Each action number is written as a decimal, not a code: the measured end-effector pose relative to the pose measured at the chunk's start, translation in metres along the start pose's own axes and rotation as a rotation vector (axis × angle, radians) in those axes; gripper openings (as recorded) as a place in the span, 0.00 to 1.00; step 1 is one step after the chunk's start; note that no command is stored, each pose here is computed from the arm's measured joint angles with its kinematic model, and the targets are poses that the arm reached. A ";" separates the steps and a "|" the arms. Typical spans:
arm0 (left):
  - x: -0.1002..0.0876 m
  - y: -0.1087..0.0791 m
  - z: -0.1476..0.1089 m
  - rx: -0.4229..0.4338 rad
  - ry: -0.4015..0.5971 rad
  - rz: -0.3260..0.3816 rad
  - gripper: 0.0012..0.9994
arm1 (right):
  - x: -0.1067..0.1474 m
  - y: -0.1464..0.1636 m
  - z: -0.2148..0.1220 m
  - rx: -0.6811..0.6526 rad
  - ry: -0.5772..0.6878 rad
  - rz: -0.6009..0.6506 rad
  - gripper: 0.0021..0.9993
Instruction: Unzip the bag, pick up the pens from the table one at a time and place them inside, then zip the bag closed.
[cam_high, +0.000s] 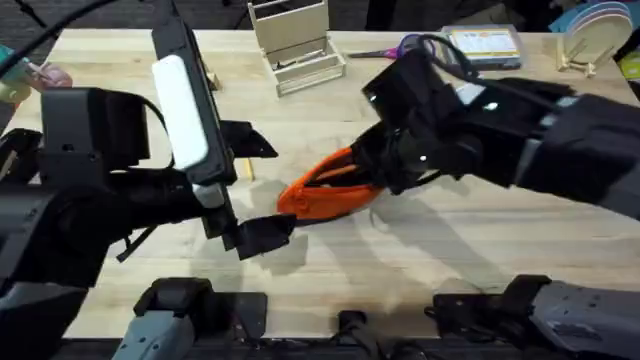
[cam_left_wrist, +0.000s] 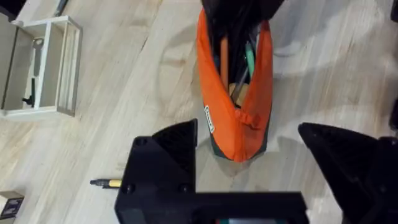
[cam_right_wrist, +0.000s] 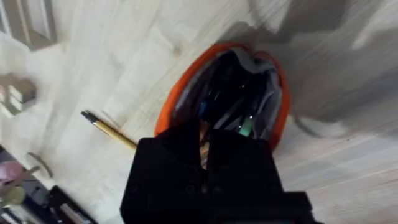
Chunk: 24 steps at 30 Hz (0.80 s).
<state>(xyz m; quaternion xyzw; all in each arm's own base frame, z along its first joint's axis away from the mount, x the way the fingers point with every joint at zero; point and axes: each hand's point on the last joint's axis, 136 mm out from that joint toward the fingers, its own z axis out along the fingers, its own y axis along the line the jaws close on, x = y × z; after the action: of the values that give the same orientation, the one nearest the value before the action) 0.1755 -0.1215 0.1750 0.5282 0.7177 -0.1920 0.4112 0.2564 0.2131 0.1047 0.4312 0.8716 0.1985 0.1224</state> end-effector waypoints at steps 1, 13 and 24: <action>0.000 0.000 0.000 0.000 0.000 0.000 0.99 | 0.003 0.000 0.003 0.005 0.003 -0.008 0.03; 0.000 0.000 0.000 0.000 0.000 0.000 0.99 | 0.009 -0.005 0.013 0.037 0.009 -0.020 0.34; 0.000 0.000 0.000 0.000 0.000 0.000 0.99 | 0.009 -0.004 0.013 0.035 0.008 -0.021 1.00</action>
<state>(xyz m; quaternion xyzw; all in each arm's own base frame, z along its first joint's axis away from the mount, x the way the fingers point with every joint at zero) 0.1755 -0.1215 0.1750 0.5282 0.7177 -0.1920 0.4112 0.2531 0.2211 0.0906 0.4233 0.8799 0.1837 0.1137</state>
